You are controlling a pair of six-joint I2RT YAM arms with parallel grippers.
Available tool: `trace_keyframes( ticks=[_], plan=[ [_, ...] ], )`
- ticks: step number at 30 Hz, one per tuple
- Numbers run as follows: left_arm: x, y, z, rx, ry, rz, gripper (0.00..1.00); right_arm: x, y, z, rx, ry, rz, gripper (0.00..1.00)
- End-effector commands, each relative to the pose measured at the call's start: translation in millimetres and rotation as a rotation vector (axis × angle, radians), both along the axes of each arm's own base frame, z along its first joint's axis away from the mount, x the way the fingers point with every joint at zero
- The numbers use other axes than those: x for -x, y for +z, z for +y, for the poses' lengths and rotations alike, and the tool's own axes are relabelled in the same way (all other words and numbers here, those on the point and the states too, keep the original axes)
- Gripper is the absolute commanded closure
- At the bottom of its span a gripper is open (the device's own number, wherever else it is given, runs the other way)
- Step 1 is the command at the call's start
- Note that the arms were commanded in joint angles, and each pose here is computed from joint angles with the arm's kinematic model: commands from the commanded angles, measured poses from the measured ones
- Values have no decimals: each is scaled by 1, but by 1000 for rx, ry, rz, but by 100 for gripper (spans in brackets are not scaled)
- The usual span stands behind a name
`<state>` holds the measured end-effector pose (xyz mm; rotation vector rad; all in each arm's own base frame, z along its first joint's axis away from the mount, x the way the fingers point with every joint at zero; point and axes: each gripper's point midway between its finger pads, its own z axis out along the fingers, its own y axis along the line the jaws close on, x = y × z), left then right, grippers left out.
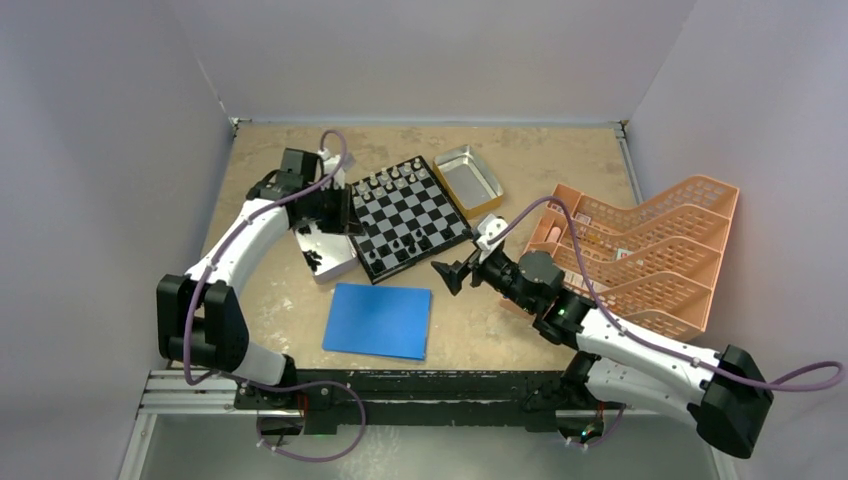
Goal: Set up the chess pieces on the board
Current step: Place the chess piece on the chessboard.
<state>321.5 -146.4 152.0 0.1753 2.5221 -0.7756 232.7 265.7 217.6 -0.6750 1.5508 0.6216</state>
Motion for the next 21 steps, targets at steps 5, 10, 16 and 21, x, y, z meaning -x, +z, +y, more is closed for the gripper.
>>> trace_keyframes(
  ticks=[5,10,16,21],
  plan=[
    [49,22,-65,46,-304,8,100,0,21,38,130,229,-324,9],
    [76,35,-91,117,-411,13,100,3,21,53,227,340,-495,45],
    [102,45,-115,204,-537,24,100,5,17,61,300,407,-617,44],
    [108,45,-121,232,-569,35,100,7,4,65,378,470,-659,43]
  ],
)
